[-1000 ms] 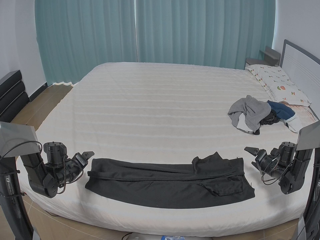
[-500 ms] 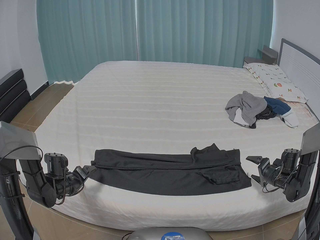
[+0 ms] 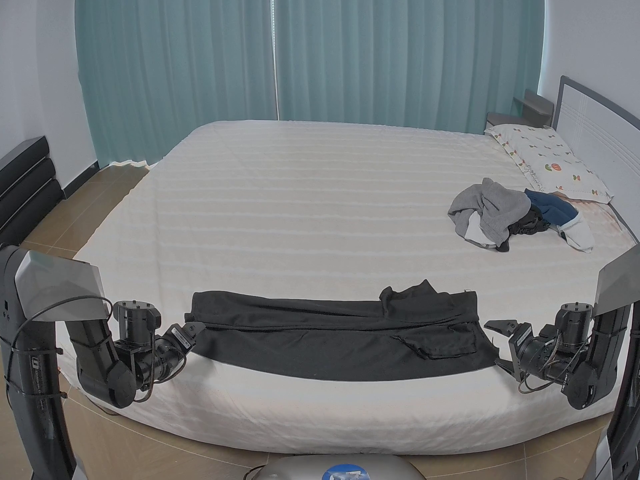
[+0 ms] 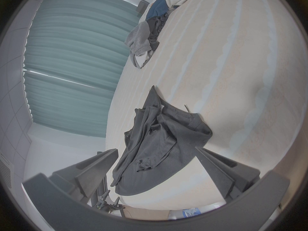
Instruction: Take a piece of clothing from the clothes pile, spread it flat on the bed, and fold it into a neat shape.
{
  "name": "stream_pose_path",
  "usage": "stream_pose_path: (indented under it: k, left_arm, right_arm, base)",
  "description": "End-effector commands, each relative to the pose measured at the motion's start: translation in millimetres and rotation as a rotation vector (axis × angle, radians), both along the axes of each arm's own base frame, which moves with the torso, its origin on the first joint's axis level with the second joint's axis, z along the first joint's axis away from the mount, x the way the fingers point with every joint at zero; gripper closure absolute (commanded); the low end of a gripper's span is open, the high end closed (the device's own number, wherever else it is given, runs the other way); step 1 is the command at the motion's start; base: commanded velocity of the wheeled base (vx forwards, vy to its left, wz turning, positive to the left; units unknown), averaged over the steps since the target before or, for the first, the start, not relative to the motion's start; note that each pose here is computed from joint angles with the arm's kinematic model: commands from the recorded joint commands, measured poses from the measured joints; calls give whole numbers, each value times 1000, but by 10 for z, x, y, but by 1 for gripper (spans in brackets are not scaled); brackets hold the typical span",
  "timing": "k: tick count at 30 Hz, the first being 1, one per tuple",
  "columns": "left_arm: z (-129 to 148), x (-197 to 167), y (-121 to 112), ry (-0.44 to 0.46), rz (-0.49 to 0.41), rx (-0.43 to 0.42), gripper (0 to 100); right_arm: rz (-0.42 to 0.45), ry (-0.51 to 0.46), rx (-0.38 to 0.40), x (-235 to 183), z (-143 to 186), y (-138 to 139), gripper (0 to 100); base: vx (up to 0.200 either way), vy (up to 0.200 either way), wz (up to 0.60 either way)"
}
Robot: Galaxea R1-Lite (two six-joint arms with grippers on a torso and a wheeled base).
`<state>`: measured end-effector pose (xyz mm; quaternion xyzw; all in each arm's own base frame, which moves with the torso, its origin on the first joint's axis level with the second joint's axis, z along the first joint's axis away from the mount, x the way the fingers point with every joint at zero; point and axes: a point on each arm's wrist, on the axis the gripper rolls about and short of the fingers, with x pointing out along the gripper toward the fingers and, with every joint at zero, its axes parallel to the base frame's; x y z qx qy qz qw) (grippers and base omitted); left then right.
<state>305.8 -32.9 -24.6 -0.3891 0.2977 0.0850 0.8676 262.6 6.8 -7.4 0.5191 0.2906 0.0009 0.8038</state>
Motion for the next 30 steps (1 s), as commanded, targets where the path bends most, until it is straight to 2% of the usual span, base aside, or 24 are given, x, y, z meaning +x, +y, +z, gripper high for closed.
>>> stream_pose_path:
  k: [1,4,5,9,13,16,23,30]
  left_arm:
    - [-125,93,-37,9,0,7,0]
    - [-143,138,-42,1,1,7,0]
    - [-143,138,-42,1,1,7,100]
    - [-151,119,-39,9,5,11,100]
    - [-151,80,16,14,76,50,100]
    - [-169,12,90,34,106,46,100]
    - [-188,-68,111,53,112,44,100]
    - [-188,-69,101,52,109,44,100]
  right_arm:
    - [12,-7,-13,-29,16,79,0]
    - [0,-2,-55,-52,6,218,0]
    - [-1,-2,-57,-52,6,221,0]
    - [17,1,-85,-91,2,369,0]
    - [4,24,-115,-119,-52,409,0]
    - [-11,37,-133,-110,-100,410,0]
    - [-28,91,-179,-98,-284,404,0]
    - [-29,64,-187,-17,-305,471,0]
  base:
    - [0,0,0]
    - [0,0,0]
    - [0,0,0]
    - [0,0,0]
    - [0,0,0]
    - [0,0,0]
    - [0,0,0]
    - [0,0,0]
